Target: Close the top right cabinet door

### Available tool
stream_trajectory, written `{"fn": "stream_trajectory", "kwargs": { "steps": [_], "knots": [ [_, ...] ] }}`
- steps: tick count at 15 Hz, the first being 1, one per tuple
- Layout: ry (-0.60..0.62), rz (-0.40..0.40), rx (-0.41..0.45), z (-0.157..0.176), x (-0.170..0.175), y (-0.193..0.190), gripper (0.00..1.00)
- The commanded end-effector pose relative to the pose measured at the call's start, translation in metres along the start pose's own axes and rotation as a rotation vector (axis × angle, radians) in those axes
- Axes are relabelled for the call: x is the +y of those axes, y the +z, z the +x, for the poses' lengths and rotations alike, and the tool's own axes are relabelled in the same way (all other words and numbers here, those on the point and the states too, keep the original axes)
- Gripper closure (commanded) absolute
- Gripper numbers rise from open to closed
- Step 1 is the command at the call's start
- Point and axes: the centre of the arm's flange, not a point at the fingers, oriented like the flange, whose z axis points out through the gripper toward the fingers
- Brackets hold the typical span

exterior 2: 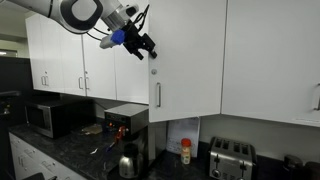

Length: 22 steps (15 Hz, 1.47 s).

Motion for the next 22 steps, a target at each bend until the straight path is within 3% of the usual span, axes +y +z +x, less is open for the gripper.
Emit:
{"fn": "stream_trajectory", "kwargs": {
  "steps": [1,16,20,22],
  "knots": [
    [-0.024,0.050,-0.019,-0.006,-0.016,0.007,0.00],
    [-0.135,0.103,-0.040,0.002,-0.044,0.025,0.00],
    [-0.173,0.068,-0.043,0.006,-0.052,0.044,0.00],
    [-0.188,0.010,-0.011,0.004,-0.057,0.054,0.00]
  ]
}}
